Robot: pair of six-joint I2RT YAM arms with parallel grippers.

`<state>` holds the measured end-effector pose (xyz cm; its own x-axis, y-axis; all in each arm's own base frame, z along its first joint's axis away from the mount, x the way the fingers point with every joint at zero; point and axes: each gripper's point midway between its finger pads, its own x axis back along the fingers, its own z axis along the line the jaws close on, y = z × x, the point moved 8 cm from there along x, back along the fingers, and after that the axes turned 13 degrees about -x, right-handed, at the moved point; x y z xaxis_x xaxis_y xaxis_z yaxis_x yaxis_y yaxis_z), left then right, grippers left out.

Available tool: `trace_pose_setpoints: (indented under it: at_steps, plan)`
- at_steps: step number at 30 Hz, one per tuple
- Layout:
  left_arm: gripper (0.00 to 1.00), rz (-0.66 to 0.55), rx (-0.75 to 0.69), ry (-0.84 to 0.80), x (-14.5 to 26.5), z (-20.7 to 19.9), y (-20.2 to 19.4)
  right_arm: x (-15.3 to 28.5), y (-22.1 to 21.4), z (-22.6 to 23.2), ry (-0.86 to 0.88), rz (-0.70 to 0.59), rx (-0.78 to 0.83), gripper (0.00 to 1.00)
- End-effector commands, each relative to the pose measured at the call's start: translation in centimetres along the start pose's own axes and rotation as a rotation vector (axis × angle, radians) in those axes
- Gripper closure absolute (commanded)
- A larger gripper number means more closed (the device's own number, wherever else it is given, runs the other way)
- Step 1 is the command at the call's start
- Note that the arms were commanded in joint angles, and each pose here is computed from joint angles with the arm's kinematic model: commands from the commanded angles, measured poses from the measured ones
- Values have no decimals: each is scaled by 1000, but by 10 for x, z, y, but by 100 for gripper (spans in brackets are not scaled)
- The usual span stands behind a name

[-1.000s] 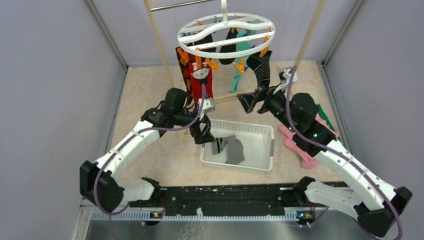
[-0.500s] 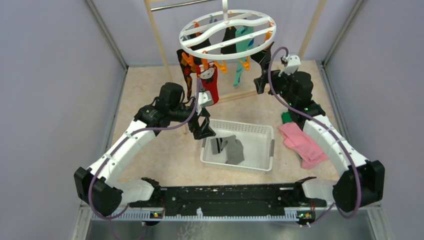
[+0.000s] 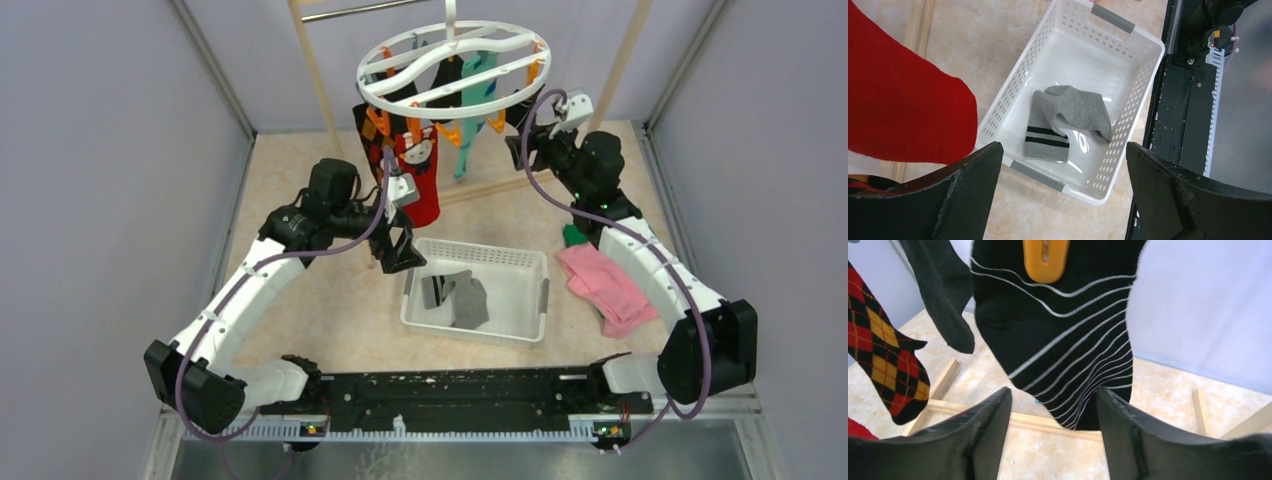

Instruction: Remove the socks clipped to the hanger

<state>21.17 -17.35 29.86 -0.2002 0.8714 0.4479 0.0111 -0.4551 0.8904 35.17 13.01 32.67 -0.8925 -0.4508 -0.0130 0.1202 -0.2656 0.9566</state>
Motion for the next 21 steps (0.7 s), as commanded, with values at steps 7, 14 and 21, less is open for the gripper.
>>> trace_pose_setpoints:
  at_steps: [7, 14, 21]
  plan:
    - [1, -81, -53, 3, 17, -2, 33, 4, 41, 32, 181, -99, 34, 100]
    - [1, -101, -45, -6, 20, -4, 39, 25, 37, 61, 228, -87, 29, 100]
    - [1, -131, -37, -30, 22, -7, 47, 45, 28, 100, 331, -78, -64, 100]
